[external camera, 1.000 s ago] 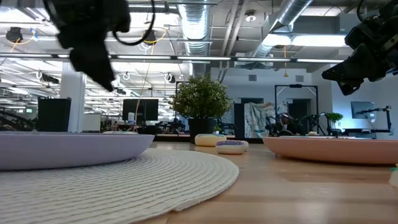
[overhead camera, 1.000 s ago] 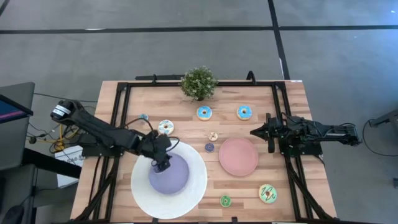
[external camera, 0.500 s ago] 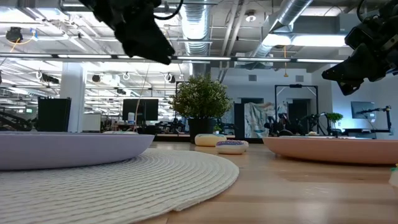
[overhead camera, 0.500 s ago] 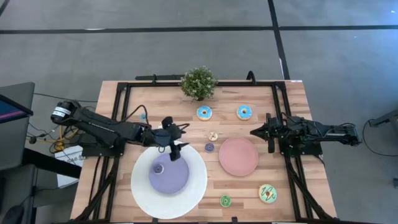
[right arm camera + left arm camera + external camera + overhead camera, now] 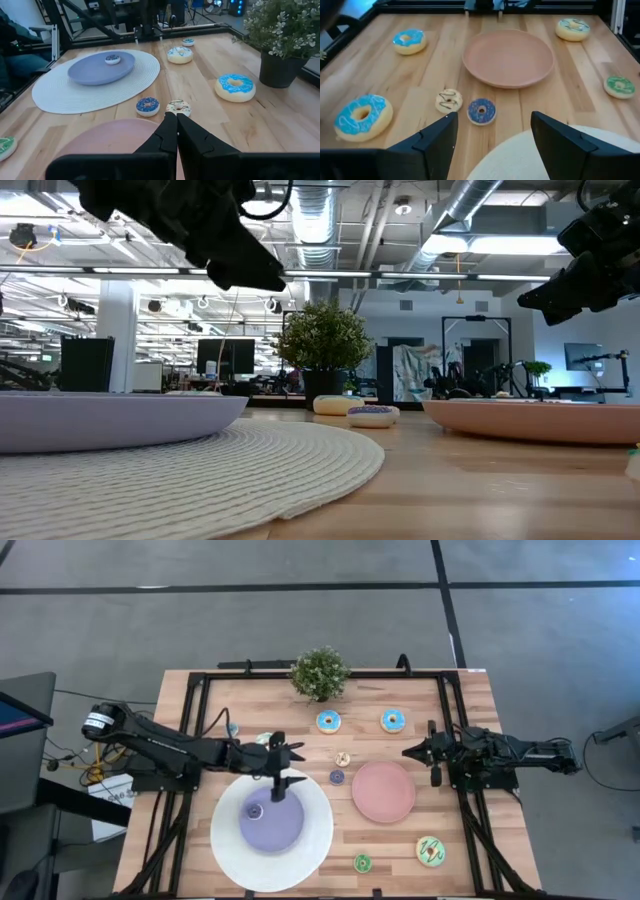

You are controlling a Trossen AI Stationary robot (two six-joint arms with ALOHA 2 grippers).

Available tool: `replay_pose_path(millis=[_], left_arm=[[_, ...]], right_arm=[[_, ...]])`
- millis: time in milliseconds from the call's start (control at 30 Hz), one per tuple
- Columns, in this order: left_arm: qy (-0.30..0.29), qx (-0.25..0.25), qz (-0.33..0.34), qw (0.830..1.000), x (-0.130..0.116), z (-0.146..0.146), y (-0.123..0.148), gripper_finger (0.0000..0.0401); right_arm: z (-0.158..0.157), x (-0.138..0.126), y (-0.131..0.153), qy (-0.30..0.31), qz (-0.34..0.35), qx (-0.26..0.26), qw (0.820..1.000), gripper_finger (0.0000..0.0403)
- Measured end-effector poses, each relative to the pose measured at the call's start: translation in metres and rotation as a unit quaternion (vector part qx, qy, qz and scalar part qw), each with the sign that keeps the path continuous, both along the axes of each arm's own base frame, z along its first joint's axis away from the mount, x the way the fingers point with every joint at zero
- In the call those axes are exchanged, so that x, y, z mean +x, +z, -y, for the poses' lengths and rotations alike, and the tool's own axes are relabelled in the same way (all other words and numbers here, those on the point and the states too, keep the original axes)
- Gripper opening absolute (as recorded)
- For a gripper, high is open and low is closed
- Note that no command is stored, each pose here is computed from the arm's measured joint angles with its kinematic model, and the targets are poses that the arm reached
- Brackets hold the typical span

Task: Pick & Place donuts
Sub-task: Put the right big blue donut on the pink plate

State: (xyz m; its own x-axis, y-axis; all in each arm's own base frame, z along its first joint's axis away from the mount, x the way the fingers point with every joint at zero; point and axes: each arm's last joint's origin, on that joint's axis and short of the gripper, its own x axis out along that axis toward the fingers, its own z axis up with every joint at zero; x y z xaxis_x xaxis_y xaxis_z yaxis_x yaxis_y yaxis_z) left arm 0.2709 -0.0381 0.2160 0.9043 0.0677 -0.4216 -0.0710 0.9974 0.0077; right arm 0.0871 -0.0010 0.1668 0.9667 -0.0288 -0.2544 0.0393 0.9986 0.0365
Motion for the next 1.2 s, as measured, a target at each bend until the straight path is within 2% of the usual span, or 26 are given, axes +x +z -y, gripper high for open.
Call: replay_pose_path(millis=[367,833,1033,1200], left_arm=[[-0.054,-0.011,-0.027,0.998,-0.003,0.004,-0.005,0.0245],[-0.068,0.012,-0.046,0.997,-0.008,0.005,-0.004,0.0245],[-0.071,0.009,-0.043,0.997,-0.021,0.005,0.008,0.0245],[-0.079,0.026,-0.032,0.996,-0.035,0.004,0.013,0.0245]], right_arm=[[0.000,0.000,0.001,0.000,0.004,0.000,1.000,0.0000],[0.000,0.000,0.002,-0.003,0.009,0.012,1.000,0.0000],[0.001,0.003,0.014,-0.007,0.077,0.019,0.997,0.0000],[0.001,0.003,0.028,-0.006,0.146,0.013,0.989,0.0000]])
